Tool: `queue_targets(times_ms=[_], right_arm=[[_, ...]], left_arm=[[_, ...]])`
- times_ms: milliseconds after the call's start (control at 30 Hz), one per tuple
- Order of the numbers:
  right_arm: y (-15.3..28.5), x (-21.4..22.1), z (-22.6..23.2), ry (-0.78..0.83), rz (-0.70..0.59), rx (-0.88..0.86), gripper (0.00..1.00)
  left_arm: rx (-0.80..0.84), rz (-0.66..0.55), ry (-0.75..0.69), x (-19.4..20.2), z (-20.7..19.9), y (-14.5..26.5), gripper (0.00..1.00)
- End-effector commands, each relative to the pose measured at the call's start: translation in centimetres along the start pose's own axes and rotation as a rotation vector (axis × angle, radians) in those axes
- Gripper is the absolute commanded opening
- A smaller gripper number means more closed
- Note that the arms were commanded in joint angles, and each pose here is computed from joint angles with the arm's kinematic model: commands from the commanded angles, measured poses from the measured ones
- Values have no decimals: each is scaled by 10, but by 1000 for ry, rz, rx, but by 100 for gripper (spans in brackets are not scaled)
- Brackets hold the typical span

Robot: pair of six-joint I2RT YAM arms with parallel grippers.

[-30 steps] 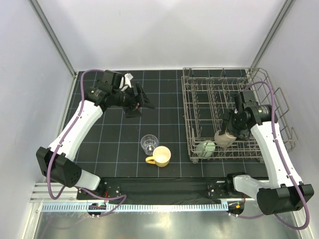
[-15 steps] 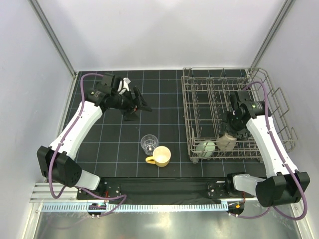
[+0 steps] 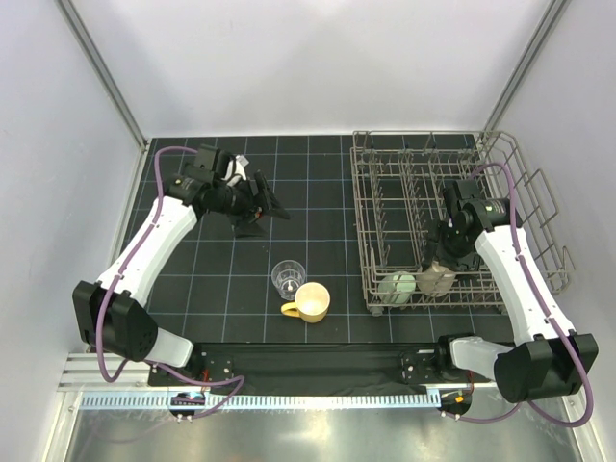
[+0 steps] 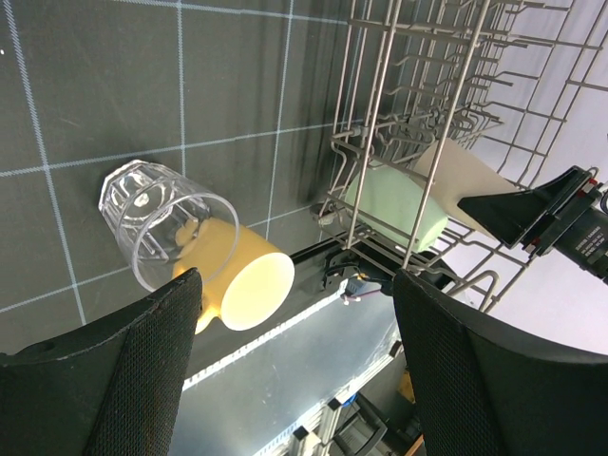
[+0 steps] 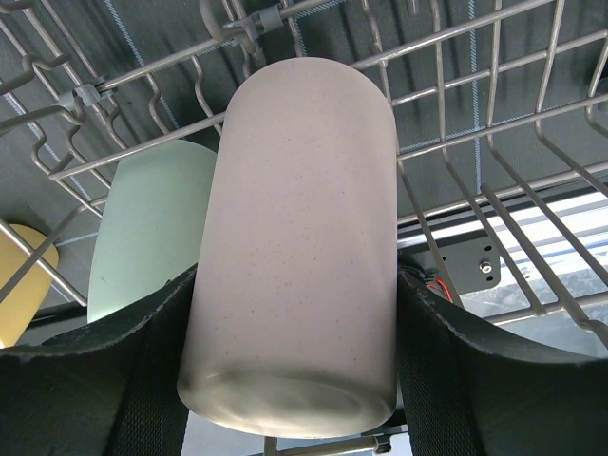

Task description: Load the cups into the dish rack

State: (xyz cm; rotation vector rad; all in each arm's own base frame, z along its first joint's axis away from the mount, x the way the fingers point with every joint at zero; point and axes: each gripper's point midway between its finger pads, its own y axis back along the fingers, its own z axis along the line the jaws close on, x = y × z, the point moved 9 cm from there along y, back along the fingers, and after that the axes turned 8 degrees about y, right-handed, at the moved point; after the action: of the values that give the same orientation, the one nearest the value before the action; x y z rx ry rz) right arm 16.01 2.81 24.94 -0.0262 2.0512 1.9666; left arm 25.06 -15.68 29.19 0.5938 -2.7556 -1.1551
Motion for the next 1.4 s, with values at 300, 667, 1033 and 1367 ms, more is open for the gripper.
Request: queue_targets(times_ms=[300, 667, 1033, 1367], right_arm=[[7, 27, -9, 19, 210, 66, 4], [9, 33, -11, 15, 194, 56, 4], [-3, 16, -8, 4, 276, 99, 4], [-6, 13, -9, 0, 287, 129, 4]], left_arm=[[42, -12, -17, -5, -9, 7, 79], [69, -23, 22, -9, -6, -6, 79], [54, -9, 27, -13, 2, -20, 78], [38, 17, 22, -21, 3, -31, 79]])
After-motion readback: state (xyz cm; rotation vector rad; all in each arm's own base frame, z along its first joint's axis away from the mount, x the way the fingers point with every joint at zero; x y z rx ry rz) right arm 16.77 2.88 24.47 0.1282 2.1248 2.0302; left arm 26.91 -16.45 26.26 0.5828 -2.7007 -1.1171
